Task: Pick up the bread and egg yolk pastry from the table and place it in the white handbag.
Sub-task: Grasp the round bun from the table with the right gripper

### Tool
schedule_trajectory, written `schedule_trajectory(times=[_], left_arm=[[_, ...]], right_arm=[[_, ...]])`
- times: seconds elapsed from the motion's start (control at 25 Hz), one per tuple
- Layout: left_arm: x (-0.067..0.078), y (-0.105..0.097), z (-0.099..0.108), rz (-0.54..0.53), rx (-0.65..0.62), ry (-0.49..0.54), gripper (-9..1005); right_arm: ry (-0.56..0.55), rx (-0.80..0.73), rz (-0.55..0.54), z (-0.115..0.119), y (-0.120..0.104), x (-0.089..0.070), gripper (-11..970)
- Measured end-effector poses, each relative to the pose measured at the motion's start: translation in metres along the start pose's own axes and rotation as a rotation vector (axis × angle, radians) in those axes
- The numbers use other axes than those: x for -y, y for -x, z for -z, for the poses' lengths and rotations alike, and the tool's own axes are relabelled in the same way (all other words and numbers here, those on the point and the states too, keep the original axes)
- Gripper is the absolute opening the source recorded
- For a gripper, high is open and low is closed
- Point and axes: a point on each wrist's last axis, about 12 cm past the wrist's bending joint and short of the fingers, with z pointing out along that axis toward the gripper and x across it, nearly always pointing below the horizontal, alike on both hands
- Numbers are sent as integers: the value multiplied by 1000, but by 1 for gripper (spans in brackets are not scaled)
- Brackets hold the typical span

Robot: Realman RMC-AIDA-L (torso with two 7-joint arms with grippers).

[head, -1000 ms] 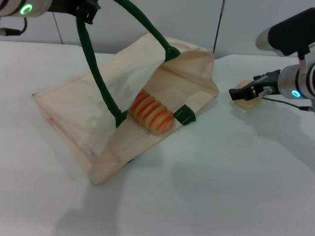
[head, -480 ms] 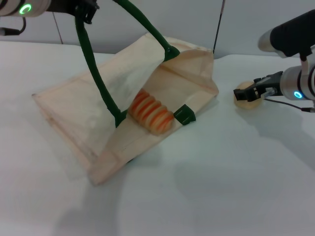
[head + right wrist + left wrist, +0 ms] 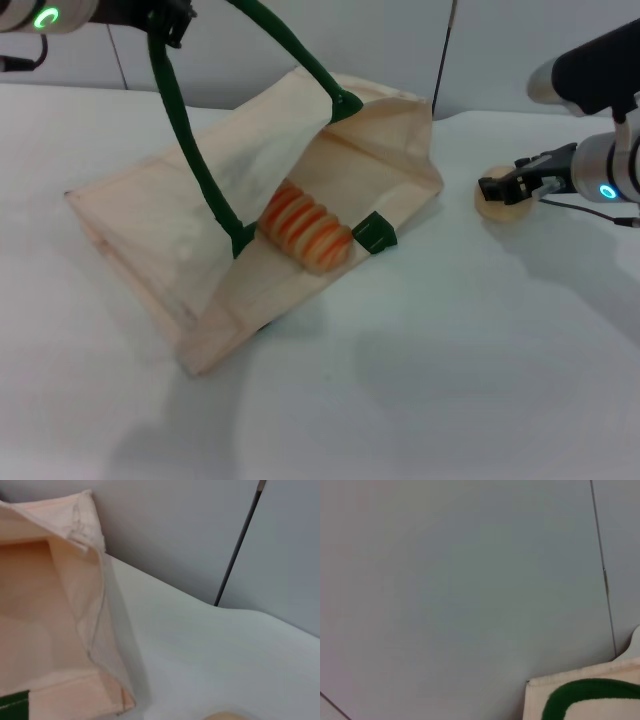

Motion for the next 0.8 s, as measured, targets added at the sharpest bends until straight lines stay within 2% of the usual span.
schedule_trajectory(times=[0.16,0.36,0.8], left_arm=[[-1,-2,-3,3,-13,-1,122],[-1,-3,-5,2,-17,-2,122],[-1,-4,-7,4,-26,-4,122]], right_arm=[[3,8,3,2,0,-1,562],[1,14,4,4,-2,0,456],[-5,-6,25,5,0,1,404]])
